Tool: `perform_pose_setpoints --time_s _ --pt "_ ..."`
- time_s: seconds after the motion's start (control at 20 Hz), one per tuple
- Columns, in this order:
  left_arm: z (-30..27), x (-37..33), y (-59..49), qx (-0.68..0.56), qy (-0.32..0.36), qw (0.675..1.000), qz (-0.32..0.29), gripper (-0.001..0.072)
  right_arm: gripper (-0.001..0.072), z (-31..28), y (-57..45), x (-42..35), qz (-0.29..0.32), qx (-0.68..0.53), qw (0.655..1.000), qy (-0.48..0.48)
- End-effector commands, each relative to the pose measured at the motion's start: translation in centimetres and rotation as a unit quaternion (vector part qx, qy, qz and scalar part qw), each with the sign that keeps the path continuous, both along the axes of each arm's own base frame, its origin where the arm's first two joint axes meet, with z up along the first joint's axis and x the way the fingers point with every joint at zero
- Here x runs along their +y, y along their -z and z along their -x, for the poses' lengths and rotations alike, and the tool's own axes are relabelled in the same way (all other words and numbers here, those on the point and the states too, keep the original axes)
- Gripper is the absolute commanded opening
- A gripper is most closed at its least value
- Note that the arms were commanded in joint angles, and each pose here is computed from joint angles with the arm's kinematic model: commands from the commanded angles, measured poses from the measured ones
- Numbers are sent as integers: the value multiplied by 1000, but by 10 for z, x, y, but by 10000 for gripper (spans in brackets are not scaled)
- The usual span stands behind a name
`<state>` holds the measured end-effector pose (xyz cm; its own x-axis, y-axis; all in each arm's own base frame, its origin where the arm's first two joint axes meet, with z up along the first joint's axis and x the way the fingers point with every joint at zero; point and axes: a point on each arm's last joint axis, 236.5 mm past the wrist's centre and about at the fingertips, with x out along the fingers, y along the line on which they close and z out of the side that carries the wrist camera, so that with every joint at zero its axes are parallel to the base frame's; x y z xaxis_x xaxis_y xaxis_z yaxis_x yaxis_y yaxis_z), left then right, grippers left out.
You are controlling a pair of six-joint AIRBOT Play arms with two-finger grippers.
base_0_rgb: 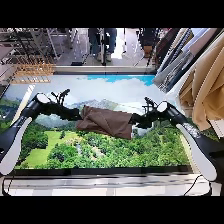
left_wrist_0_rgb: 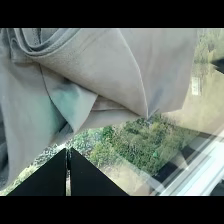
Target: Fold the clothes and pants, and hang the long-sleeved shirts on hangers.
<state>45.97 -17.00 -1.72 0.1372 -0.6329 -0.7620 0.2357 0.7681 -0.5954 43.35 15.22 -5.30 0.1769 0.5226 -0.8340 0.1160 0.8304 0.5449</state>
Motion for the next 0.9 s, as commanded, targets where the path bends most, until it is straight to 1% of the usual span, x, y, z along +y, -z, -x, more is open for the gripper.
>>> perform_pose_setpoints --time_s 0.0,0.05,0.1,0.15,0.25,0.3,0.35,0.4,0.45,0.55,0.65,0.7,0.8,0.85 --pt "3 -1 0 5 5 1000 1 7 584 -9 21 6 -67 10 997 21" --pt "3 -1 0 5 5 1000 1 7 591 -10 22 8 -82 8 996 17" --pt "3 -1 0 5 5 1000 1 7 630 -11 26 10 -89 8 996 12" --pt "3 -1 0 5 5 1000 1 7 644 -11 30 13 -93 10 996 9" --pt "4 -1 0 7 7 1000 1 7 641 -9 40 26 -121 20 992 4" --pt "5 -1 0 8 8 1000 1 7 631 -11 38 36 -152 18 988 3" --pt "6 -2 0 10 10 1000 2 7 584 -18 32 50 -189 8 982 7" --pt "8 -2 0 12 11 1000 2 7 560 -25 25 60 -215 -6 976 11" --pt "10 -3 -1 17 15 1000 5 7 480 -33 18 68 -231 -14 973 14" --pt "20 -6 -4 30 27 999 12 7 16 -47 1 73 -233 -39 972 3" --pt "33 -4 -12 42 46 998 13 6 15 -58 -34 67 -241 -59 969 -3" --pt "41 0 -20 43 60 997 10 7 14 -60 -52 57 -232 -66 971 -1" --pt "54 13 -38 38 75 996 -6 6 14 -59 -84 16 -169 -80 982 24" --pt "59 24 -48 29 78 996 -27 7 14 -53 -100 -11 -133 -86 987 38"
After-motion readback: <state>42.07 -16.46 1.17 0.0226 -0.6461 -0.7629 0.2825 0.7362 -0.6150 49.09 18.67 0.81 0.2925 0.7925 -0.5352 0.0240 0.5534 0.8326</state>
